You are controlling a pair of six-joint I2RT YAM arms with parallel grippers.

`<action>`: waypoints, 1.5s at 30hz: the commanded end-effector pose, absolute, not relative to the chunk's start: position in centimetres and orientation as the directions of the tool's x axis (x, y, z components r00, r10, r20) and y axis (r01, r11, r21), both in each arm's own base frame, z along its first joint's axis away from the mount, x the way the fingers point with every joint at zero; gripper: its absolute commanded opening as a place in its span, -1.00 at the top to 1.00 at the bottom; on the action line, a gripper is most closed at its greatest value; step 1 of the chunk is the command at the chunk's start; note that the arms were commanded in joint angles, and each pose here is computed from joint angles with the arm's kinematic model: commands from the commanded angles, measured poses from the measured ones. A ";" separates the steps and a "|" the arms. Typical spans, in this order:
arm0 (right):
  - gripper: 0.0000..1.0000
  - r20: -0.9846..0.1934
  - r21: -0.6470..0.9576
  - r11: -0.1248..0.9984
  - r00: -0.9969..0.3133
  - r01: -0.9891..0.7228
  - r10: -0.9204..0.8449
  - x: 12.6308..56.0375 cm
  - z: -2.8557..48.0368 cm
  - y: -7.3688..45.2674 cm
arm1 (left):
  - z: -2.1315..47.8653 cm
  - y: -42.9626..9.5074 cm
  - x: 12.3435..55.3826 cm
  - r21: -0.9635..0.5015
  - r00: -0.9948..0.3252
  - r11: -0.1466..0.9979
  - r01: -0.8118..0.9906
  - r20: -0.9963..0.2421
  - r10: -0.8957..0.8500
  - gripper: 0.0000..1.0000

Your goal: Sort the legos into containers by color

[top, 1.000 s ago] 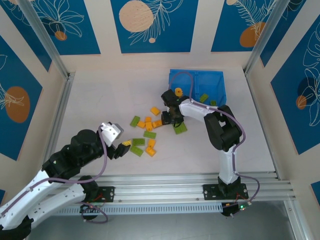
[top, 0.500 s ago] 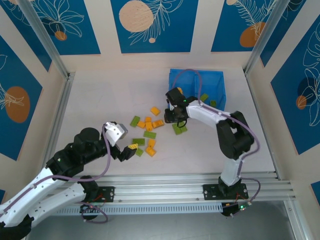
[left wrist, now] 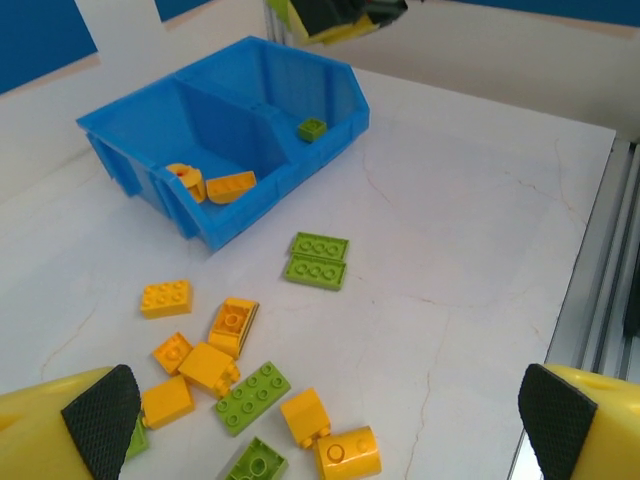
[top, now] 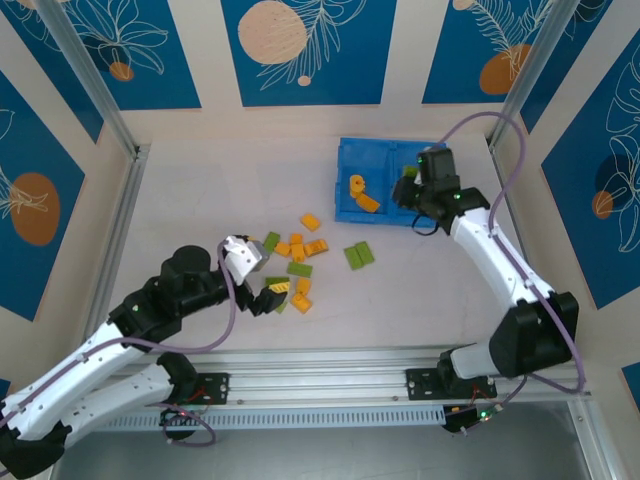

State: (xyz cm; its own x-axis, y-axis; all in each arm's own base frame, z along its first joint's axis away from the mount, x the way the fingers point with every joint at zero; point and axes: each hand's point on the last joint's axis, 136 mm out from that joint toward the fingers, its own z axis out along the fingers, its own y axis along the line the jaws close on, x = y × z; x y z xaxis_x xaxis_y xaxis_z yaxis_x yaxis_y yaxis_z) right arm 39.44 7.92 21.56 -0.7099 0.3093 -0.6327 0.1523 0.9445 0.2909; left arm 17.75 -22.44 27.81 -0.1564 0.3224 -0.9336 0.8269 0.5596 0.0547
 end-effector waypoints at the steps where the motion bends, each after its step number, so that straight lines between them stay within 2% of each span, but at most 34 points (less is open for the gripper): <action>1: 0.44 -0.566 0.255 0.934 -0.744 0.251 0.355 42.2 18.5 5.1 | 29.5 -23.1 17.5 0.046 -0.129 0.539 0.841 -0.951 0.282 -1.00; 6: 0.44 -0.468 0.233 0.907 -0.777 0.352 0.422 46.1 14.0 3.0 | 27.2 -21.1 19.5 0.027 -0.266 0.678 0.735 -0.908 0.324 -1.00; 10: 0.43 -0.394 0.228 0.880 -0.787 0.417 0.476 48.2 10.6 1.9 | 25.7 -20.0 19.4 0.025 -0.340 0.712 0.702 -0.866 0.366 -1.00; 13: 0.33 -0.351 0.224 0.877 -0.804 0.426 0.480 49.0 9.3 2.2 | 25.0 -19.2 19.6 0.032 -0.369 0.740 0.672 -0.852 0.372 -1.00; 18: 0.10 -0.378 0.252 0.870 -0.784 0.423 0.491 49.4 11.5 2.3 | 24.3 -18.4 20.7 0.029 -0.411 0.802 0.596 -0.847 0.336 -1.00; 24: 0.07 -0.438 0.309 0.869 -0.754 0.385 0.490 47.8 16.5 2.7 | 22.9 -18.1 22.7 0.004 -0.500 0.879 0.476 -0.821 0.275 -1.00; 28: 0.05 -0.455 0.423 0.868 -0.767 0.260 0.452 44.3 20.5 6.4 | 21.3 -19.7 23.9 -0.093 -0.576 0.904 0.417 -0.796 0.184 -1.00; 31: 0.00 -0.507 0.507 0.861 -0.791 0.046 0.341 40.0 23.8 11.9 | 19.9 -22.0 24.3 -0.143 -0.621 0.883 0.447 -0.760 0.191 -1.00; 35: -0.07 -0.547 0.533 0.823 -0.822 -0.196 0.158 32.6 25.6 18.6 | 18.5 -23.7 26.2 -0.167 -0.690 0.899 0.405 -0.701 0.180 -0.99; 38: -0.14 -0.524 0.577 0.768 -0.847 -0.278 0.087 26.9 26.0 22.1 | 18.2 -24.7 29.2 -0.200 -0.732 0.922 0.333 -0.671 0.119 -0.95; 40: -0.17 -0.500 0.599 0.752 -0.862 -0.274 0.085 24.1 25.9 23.0 | 17.3 -25.2 31.6 -0.212 -0.757 0.940 0.268 -0.649 0.069 -0.92; 45: -0.19 -0.487 0.559 0.787 -0.871 -0.259 0.059 20.6 25.5 22.4 | 13.1 -26.7 37.9 -0.308 -0.829 0.950 0.054 -0.545 -0.129 -0.86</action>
State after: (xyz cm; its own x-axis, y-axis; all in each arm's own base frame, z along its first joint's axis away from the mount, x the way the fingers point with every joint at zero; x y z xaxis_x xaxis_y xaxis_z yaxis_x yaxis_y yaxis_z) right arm 21.75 23.60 26.12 -0.8565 0.0311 -0.5152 -0.3208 0.7499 0.5786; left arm 35.33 -26.04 14.71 -0.7974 0.0198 -0.6031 0.1873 0.9582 -0.2163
